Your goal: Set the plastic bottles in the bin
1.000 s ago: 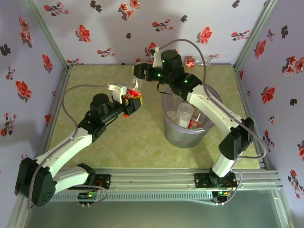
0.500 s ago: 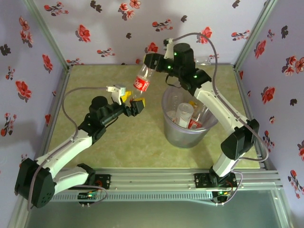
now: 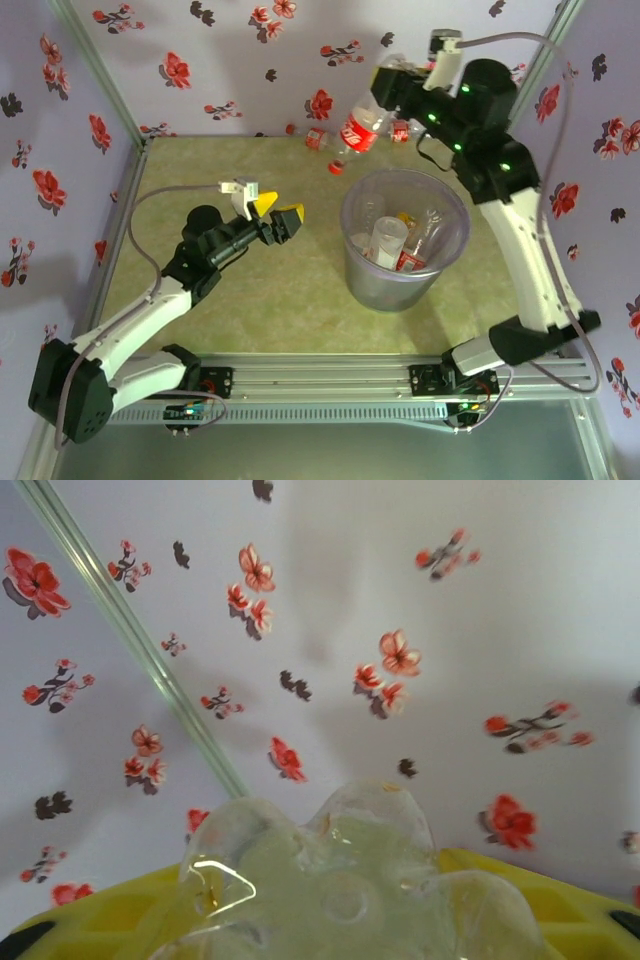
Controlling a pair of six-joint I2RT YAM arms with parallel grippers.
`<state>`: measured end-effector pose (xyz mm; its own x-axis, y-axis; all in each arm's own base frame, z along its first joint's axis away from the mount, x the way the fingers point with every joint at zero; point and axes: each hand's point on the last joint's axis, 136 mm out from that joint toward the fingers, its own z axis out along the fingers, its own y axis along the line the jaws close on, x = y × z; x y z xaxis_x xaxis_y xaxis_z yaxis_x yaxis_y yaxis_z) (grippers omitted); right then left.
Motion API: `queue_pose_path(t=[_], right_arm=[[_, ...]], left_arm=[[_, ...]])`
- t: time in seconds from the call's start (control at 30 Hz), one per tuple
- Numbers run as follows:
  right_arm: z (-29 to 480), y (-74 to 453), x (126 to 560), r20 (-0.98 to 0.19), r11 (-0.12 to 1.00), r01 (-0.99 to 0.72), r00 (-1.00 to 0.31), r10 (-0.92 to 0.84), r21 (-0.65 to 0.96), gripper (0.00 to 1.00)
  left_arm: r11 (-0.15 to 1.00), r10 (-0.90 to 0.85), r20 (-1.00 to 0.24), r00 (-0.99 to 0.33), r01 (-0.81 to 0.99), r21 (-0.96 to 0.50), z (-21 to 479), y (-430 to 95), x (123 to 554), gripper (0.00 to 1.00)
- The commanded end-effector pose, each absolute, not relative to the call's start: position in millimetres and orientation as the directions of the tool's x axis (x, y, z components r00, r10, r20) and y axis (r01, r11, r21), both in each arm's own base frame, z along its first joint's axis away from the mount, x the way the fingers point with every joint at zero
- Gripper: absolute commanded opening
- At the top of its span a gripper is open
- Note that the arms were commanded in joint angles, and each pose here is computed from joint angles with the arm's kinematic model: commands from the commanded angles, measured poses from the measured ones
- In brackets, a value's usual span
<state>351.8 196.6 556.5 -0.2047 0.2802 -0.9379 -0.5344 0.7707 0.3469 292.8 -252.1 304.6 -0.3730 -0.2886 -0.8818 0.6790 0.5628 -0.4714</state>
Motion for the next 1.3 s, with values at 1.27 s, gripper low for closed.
queue_pose_path(t=[1.27], right_arm=[[440, 172, 313, -0.904, 0.865, -0.439, -0.426, 0.037, 0.242, 0.34]], left_arm=[[0.298, -0.335, -0.759, -0.558, 0.702, -0.647, 310, -363, 298, 0.76]])
